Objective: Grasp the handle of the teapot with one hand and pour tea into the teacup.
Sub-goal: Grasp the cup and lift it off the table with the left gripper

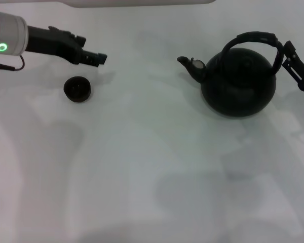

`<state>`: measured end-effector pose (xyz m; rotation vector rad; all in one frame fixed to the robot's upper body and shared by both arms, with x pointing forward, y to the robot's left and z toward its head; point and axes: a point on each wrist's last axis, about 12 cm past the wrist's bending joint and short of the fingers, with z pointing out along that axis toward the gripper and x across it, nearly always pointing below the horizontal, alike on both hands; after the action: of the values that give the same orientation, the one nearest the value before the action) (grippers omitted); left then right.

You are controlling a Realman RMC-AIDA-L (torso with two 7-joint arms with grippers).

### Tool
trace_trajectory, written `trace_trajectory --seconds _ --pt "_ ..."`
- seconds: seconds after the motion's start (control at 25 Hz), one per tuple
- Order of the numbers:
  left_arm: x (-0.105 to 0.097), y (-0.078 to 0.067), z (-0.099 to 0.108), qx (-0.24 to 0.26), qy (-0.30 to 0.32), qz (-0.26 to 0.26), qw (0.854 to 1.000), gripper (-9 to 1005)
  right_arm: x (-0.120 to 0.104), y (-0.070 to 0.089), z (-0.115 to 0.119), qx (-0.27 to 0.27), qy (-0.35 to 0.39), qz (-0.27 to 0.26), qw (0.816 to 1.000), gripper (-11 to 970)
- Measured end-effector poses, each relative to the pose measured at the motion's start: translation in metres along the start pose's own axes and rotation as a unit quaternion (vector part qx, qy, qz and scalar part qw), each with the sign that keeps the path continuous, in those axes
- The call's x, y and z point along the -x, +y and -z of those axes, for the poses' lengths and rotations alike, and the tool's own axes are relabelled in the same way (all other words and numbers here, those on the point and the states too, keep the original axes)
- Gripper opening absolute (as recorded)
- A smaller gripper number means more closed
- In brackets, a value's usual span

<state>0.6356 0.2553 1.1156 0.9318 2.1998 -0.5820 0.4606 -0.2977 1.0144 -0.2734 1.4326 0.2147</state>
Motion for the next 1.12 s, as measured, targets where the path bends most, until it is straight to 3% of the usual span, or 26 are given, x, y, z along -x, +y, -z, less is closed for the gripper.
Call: trace_trajectory --seconds 0.4,1.12 --pt "-0.006 -0.001 -0.001 0.002 0.057 0.009 0.998 842 0.001 0.001 -0.005 0.004 -0.003 0.001 1.000 885" --pt "-0.016 -0.003 -0.008 0.005 0.082 0.013 0.997 840 0.001 -0.001 -0.005 0.004 0.000 0.003 1.000 884"
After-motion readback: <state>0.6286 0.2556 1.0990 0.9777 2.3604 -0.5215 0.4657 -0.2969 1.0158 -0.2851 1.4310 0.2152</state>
